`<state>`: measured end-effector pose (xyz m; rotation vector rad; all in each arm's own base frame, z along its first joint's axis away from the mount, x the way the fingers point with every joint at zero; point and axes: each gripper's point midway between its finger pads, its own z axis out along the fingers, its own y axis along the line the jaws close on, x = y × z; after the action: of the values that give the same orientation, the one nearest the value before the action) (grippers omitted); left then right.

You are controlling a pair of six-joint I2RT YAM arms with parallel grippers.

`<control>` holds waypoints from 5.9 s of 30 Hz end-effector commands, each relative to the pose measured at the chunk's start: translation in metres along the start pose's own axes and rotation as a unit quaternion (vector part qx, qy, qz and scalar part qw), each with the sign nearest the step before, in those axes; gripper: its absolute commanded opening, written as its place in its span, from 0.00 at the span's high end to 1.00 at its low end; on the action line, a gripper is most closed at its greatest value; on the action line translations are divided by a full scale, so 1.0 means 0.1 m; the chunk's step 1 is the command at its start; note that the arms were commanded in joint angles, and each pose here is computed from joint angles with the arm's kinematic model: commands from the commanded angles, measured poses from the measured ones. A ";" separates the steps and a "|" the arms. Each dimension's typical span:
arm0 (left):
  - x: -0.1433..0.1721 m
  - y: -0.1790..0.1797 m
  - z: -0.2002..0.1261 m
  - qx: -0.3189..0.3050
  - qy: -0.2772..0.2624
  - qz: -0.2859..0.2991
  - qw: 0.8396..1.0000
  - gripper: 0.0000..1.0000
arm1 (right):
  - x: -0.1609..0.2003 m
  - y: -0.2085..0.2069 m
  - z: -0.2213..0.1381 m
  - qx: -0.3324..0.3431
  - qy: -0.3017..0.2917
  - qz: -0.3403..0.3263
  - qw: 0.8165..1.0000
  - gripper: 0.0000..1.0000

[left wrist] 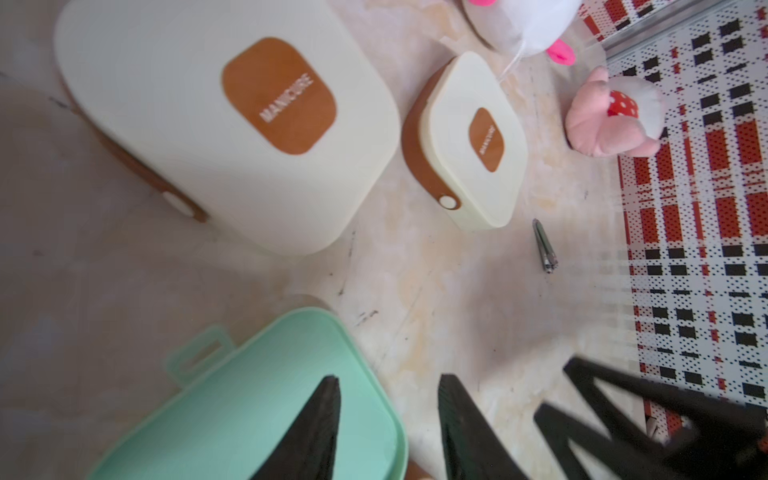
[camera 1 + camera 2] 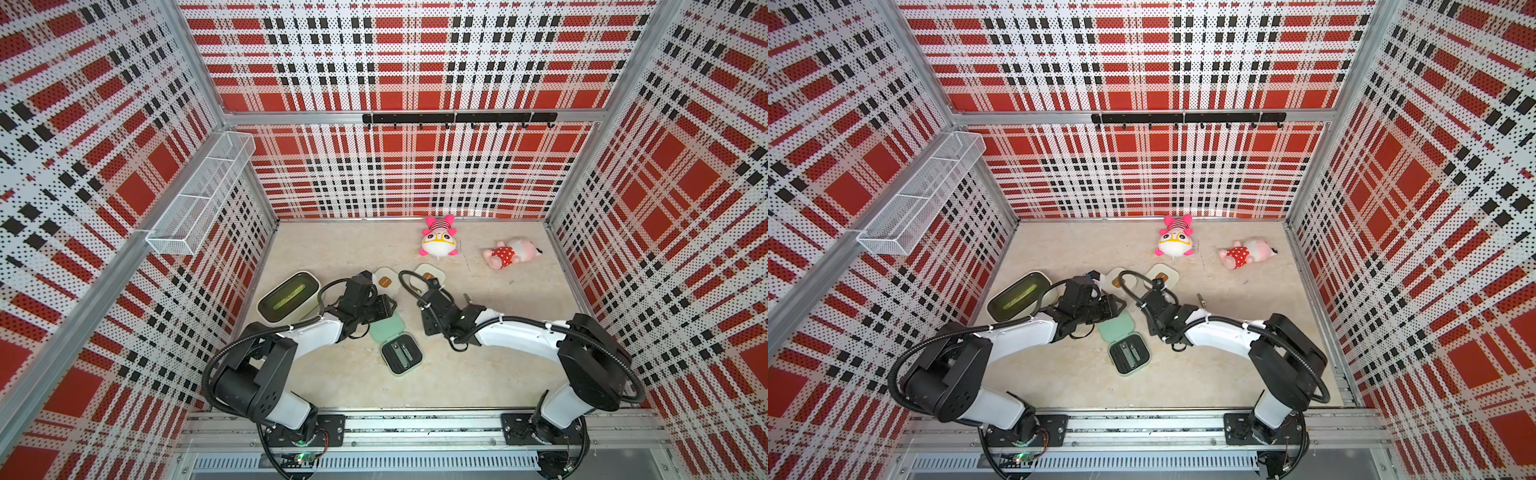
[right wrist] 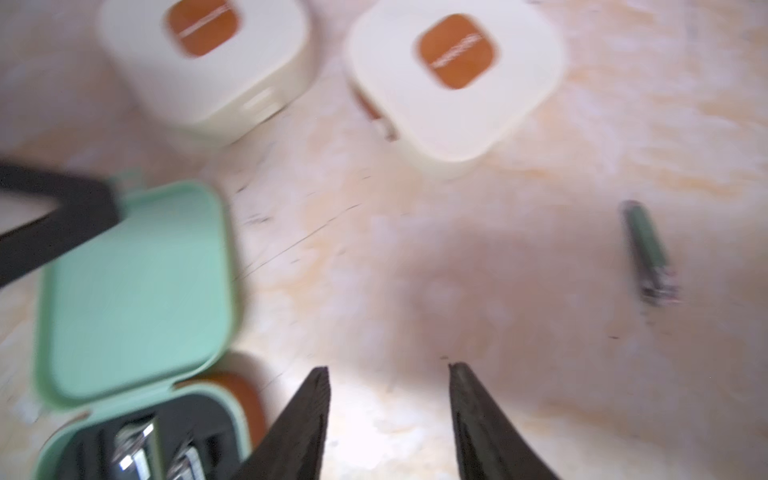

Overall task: Organize nail clipper sets
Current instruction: Adjust the nail clipper at the center of the board, then pick up the nail clipper from the center of the board.

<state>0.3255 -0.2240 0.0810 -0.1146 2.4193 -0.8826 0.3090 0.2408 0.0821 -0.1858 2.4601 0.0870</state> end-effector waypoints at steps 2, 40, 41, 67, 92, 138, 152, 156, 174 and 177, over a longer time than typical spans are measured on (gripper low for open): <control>-0.01 -0.14 -0.02 0.003 -0.008 0.014 1.000 0.56 | 0.00 -0.67 0.03 0.086 0.025 0.051 0.995 0.39; 0.11 -0.10 0.09 0.021 0.009 -0.004 1.000 0.56 | -0.07 -1.17 0.86 0.090 0.111 0.114 0.983 0.56; 0.11 -0.10 0.09 0.021 0.010 -0.004 1.000 0.56 | -0.06 -1.16 0.87 0.087 0.113 0.115 0.983 0.58; 0.12 -0.11 0.07 0.030 0.009 -0.004 0.999 0.56 | 0.52 -0.67 0.40 0.048 0.123 0.142 0.981 0.88; 0.10 -0.15 0.09 0.037 0.008 -0.004 0.999 0.56 | 1.10 -0.78 0.01 0.114 0.138 0.131 0.975 0.57; 0.08 0.03 0.13 0.028 0.014 -0.018 0.999 0.56 | 0.11 -1.00 0.70 0.127 0.128 0.120 0.976 0.64; 0.07 0.06 0.12 0.028 0.010 -0.021 0.999 0.56 | -0.30 -0.83 0.42 0.074 0.081 0.122 0.986 0.59; 0.07 0.07 0.11 0.025 0.010 -0.020 0.999 0.56 | -0.26 -0.72 0.46 0.047 0.094 0.115 0.988 0.56; 0.09 0.09 0.11 0.021 0.010 -0.023 0.999 0.56 | 0.06 -0.67 0.67 0.038 0.144 0.104 0.983 0.63; 0.09 0.09 0.11 0.022 0.010 -0.022 0.999 0.56 | 0.09 -0.68 0.69 0.039 0.146 0.102 0.983 0.66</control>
<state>0.3252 -0.2269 0.0642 -0.1500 2.4329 -0.9549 0.3580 0.1815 0.0299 0.1026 2.7498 0.0624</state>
